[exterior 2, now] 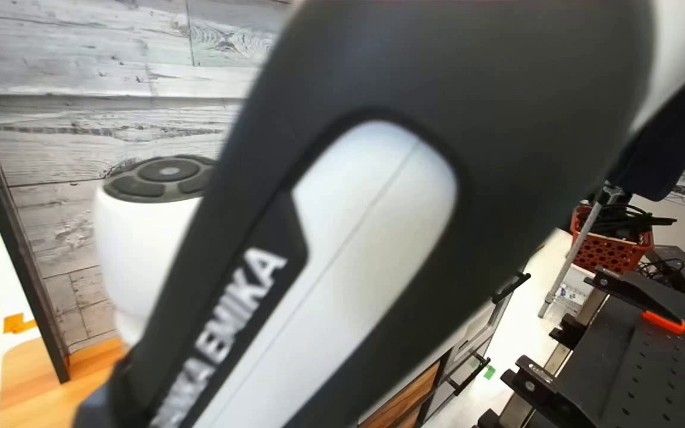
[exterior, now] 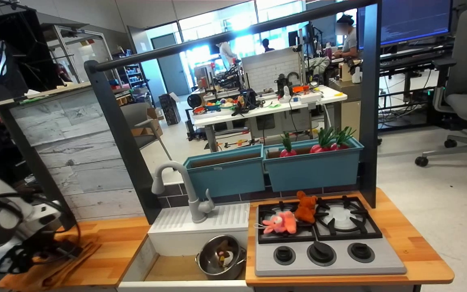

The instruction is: Pick up the plush toys from the counter and stove and put them in the pot, then wipe the counter

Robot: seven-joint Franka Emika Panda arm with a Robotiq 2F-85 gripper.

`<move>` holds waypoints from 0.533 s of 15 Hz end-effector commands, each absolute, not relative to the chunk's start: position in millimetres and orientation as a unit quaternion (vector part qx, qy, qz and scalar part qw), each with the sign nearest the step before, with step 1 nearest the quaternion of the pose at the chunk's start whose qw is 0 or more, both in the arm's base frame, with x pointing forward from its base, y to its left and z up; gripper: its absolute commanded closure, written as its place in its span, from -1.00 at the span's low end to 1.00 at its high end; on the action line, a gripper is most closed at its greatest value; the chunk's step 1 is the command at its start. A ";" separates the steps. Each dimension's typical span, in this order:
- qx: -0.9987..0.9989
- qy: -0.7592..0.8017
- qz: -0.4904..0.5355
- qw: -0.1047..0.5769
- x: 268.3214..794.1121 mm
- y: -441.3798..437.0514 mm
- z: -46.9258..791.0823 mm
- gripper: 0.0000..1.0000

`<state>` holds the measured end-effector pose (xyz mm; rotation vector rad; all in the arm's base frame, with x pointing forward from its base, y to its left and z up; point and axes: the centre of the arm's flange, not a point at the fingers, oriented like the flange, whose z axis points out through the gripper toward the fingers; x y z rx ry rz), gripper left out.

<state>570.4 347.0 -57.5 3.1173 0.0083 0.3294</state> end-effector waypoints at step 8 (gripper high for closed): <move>0.990 -0.076 0.101 0.068 596.5 231.3 -96.8 -1.00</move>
